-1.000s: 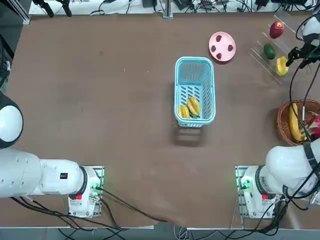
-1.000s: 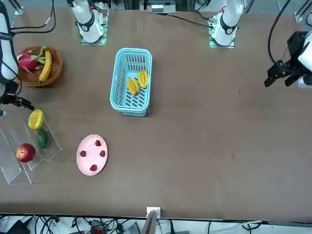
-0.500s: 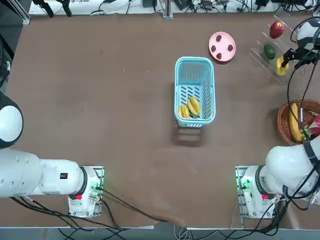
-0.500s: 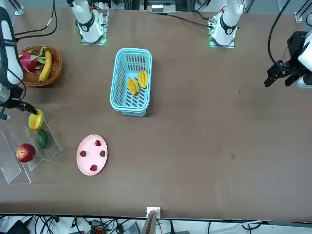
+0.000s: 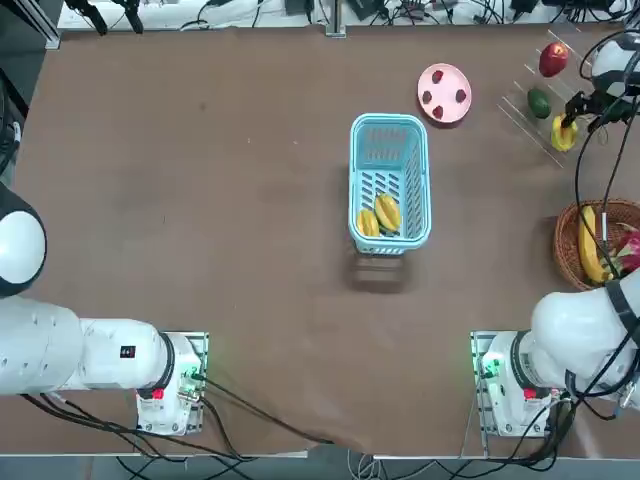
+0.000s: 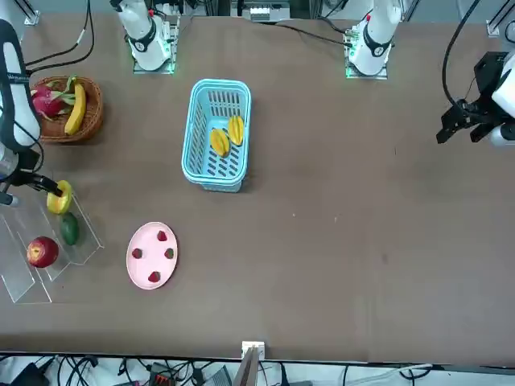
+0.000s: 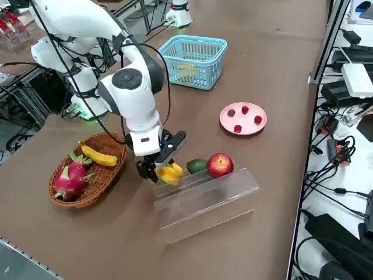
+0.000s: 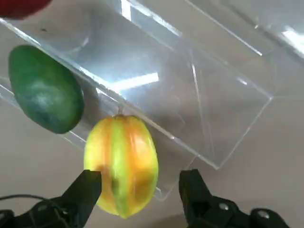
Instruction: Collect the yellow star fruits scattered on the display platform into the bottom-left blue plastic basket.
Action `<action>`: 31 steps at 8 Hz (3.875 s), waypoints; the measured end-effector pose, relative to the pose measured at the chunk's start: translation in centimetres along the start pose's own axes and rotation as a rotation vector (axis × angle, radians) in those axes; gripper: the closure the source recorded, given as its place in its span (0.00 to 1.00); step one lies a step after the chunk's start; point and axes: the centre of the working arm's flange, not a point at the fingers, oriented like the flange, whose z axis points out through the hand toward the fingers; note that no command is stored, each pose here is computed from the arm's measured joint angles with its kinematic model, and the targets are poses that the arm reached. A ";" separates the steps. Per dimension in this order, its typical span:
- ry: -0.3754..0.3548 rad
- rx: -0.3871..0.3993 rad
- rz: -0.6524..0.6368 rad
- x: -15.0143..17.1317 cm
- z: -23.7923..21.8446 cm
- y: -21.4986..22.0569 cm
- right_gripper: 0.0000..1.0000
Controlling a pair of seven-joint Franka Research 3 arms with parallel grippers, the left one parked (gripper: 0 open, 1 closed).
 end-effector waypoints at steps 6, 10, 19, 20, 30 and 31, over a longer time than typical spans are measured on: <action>0.010 0.027 0.001 0.9 1.2 -1.5 0.11; 0.024 0.025 -0.001 1.5 0.4 -1.5 0.74; -0.313 0.104 -0.006 0.5 -13.4 -3.0 0.81; -0.351 0.103 0.007 -0.1 -17.5 -7.1 0.81; -0.234 0.034 0.267 -20.7 -18.1 -54.9 0.81; -0.224 0.042 0.280 -20.9 -17.3 -55.5 0.81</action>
